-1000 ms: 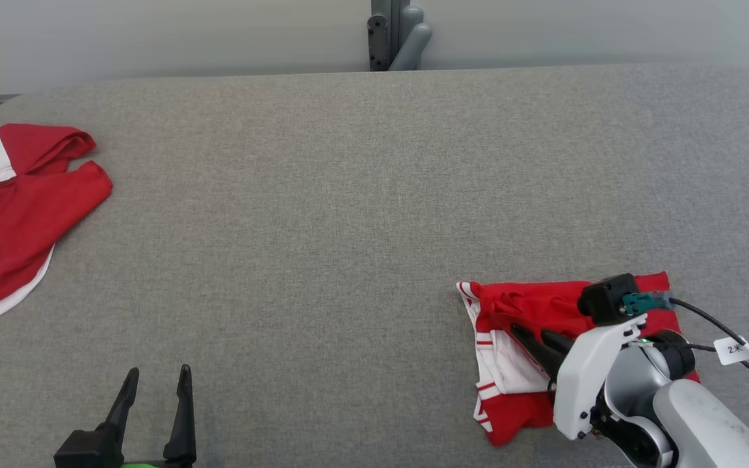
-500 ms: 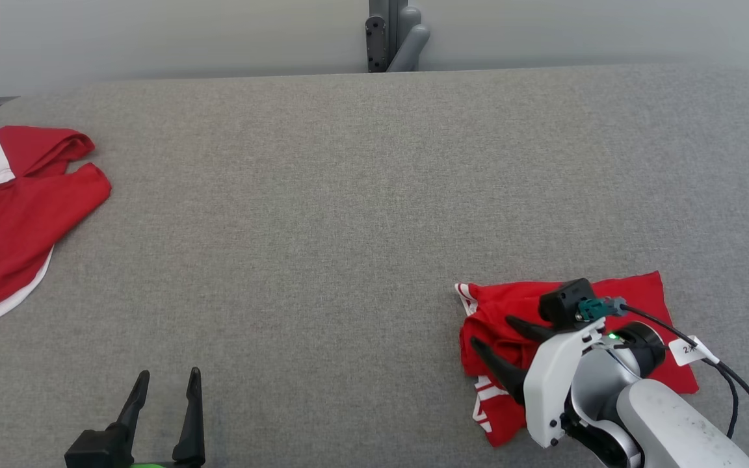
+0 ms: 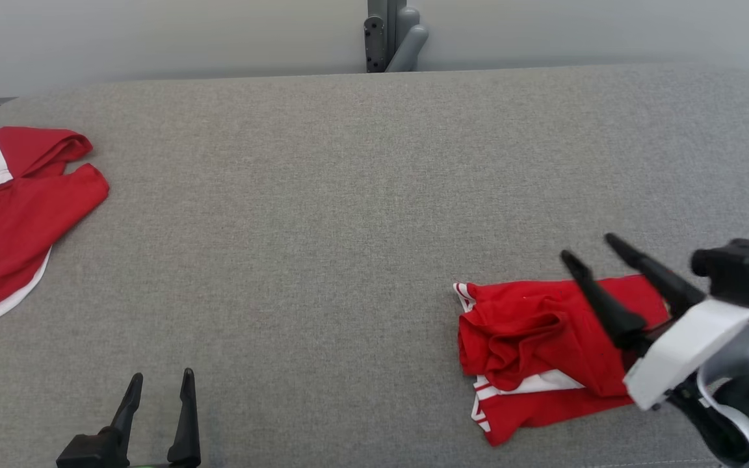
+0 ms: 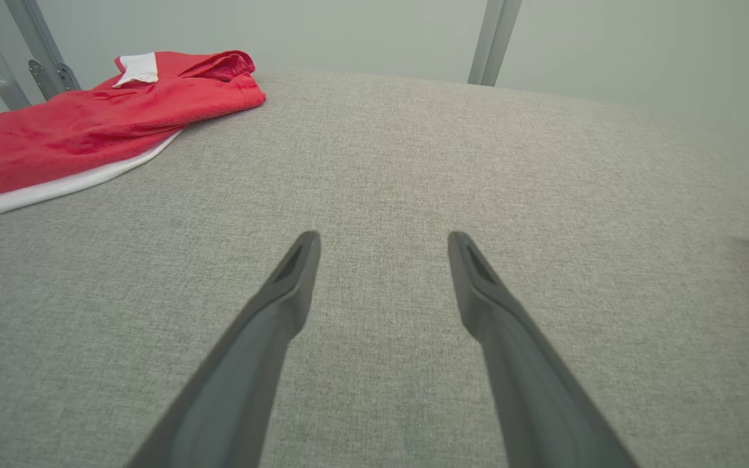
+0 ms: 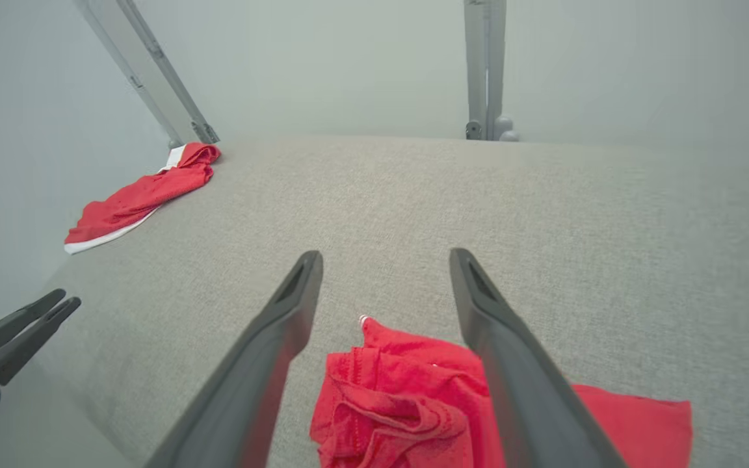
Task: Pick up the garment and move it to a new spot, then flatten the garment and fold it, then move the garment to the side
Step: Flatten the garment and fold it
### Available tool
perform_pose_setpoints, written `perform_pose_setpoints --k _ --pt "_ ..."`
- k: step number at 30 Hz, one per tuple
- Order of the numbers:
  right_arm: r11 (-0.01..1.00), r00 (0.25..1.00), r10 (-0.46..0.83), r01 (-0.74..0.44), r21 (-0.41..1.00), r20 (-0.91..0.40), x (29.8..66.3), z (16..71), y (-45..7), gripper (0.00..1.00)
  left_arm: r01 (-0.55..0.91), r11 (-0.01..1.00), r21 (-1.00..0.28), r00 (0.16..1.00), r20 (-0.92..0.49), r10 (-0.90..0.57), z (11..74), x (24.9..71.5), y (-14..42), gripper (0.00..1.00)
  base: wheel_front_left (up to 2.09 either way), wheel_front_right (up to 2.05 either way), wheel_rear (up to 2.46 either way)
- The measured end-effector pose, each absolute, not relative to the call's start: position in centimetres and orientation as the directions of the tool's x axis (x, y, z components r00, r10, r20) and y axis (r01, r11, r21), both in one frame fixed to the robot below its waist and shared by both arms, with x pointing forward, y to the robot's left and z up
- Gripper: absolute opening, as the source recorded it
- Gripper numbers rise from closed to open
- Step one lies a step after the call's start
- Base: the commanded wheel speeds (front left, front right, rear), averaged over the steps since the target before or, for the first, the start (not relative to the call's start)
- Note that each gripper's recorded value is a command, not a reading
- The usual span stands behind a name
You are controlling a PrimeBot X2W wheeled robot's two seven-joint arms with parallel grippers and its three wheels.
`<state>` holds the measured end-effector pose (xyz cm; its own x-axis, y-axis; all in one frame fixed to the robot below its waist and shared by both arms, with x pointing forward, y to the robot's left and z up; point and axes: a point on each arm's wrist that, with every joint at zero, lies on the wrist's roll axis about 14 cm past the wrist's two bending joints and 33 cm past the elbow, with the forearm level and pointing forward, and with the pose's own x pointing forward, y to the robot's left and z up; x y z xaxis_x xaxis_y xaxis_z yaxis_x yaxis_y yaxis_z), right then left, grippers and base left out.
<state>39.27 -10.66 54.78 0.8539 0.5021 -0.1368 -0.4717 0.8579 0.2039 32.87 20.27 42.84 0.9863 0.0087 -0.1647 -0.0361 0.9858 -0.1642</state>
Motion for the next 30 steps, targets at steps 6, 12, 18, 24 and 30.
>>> perform_pose_setpoints --k 6,12,18,24,30 --pt "0.943 0.94 0.32 -0.302 0.143 -0.123 39.2 51.5 -15.7 0.0 -0.026 0.984 -0.174 0.985 -0.173 -0.004 42.5 33.2 19.7 1.0 0.0 0.0 0.0" --pt "0.974 0.961 0.223 -0.226 0.003 -0.166 39.0 45.1 -18.4 0.0 0.011 0.984 -0.178 0.982 -0.182 -0.043 42.2 33.7 18.6 1.0 0.0 0.0 0.0" --pt "0.956 0.934 0.28 -0.292 -0.019 -0.223 40.2 41.9 -15.8 0.0 0.013 0.986 -0.164 0.982 -0.184 -0.044 42.2 34.0 19.1 1.0 0.0 0.0 0.0" --pt "0.921 0.899 0.357 -0.383 -0.064 -0.254 41.0 41.2 -13.6 0.0 -0.009 0.987 -0.16 0.982 -0.189 -0.022 42.1 33.7 19.8 1.0 0.0 0.0 0.0" --pt "0.869 0.861 0.447 -0.483 -0.11 -0.243 40.7 41.8 -11.5 0.0 -0.025 0.986 -0.166 0.982 -0.19 -0.007 42.0 33.4 20.0 1.0 0.0 0.0 0.0"
